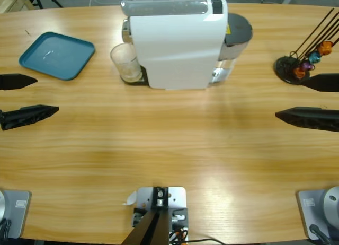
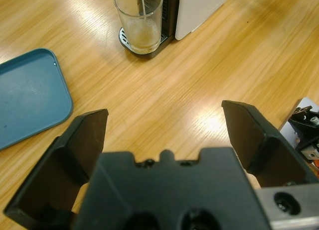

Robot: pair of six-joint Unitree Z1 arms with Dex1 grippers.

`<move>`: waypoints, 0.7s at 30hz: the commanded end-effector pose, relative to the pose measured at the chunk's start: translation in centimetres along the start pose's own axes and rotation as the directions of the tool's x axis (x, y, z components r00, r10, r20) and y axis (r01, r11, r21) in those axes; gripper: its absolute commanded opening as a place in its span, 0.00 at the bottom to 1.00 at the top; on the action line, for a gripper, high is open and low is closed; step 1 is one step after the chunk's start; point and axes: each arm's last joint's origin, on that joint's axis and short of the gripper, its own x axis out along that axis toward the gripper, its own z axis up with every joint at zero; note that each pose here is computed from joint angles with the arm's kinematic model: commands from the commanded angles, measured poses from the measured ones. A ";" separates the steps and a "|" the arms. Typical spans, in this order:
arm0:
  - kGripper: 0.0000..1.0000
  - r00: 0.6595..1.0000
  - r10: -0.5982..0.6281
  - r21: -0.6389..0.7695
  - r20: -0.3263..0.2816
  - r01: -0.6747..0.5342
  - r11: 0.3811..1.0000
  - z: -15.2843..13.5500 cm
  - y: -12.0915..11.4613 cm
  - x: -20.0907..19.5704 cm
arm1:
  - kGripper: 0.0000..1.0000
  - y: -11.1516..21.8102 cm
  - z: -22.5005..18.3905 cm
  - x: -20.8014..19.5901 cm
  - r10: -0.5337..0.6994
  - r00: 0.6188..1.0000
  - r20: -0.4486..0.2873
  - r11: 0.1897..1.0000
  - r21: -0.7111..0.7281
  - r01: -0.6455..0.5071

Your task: Pour coffee

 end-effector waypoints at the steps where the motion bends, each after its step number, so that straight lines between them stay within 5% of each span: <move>1: 1.00 0.999 -0.027 -0.015 -0.018 0.027 1.000 -0.5 -0.3 -0.1 | 1.00 -0.3 -0.6 0.5 -0.003 0.999 -0.041 1.000 0.000 0.003; 21: 1.00 0.999 -0.027 -0.019 -0.019 0.027 0.999 -1.3 -0.4 -0.3 | 1.00 -0.4 -0.5 1.0 -0.006 0.998 -0.062 1.000 0.004 0.006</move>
